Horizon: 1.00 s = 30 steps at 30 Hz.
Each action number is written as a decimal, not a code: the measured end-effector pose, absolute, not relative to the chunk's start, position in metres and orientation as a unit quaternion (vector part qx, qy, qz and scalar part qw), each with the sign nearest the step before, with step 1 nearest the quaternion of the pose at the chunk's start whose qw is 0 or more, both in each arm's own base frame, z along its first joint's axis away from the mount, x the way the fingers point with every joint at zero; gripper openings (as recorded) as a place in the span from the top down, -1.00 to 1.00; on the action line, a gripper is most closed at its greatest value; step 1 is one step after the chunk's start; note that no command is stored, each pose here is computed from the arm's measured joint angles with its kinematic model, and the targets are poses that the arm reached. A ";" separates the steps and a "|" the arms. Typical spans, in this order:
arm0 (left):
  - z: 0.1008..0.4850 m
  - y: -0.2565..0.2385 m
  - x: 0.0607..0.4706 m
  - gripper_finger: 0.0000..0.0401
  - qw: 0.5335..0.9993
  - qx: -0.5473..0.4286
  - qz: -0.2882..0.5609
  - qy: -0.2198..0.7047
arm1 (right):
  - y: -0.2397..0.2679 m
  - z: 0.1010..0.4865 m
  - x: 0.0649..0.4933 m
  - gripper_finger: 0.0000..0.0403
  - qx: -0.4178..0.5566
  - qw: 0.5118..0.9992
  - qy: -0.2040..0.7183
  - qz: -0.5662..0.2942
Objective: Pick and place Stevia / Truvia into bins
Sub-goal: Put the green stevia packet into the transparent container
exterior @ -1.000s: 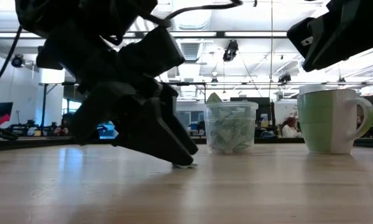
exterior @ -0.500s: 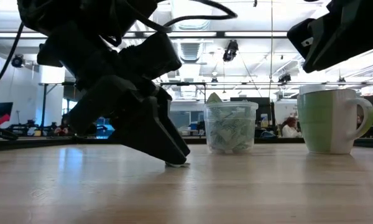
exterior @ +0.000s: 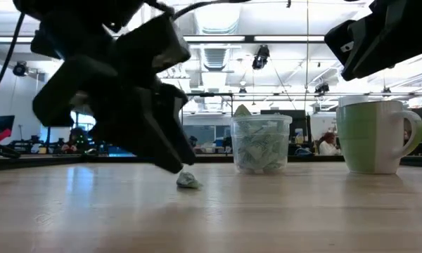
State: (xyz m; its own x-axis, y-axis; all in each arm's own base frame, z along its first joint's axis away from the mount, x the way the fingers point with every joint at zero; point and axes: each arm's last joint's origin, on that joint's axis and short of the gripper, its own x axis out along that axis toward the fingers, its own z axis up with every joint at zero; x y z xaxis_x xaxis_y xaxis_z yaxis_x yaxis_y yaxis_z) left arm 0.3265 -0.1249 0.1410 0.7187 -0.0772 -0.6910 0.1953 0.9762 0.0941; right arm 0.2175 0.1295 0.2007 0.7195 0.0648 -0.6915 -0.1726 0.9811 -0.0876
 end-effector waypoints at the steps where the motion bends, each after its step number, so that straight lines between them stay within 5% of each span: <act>1: 0.139 -0.125 0.326 0.09 0.922 0.079 -0.078 0.370 | 0.130 0.201 0.218 0.72 -0.073 0.925 0.368 0.064; 20: 0.124 -0.117 0.319 0.13 0.922 0.106 -0.007 0.372 | 0.129 0.200 0.218 0.72 -0.073 0.925 0.368 0.065; 30: 0.123 -0.117 0.319 0.76 0.921 0.110 -0.011 0.375 | 0.129 0.200 0.217 0.72 -0.073 0.925 0.369 0.065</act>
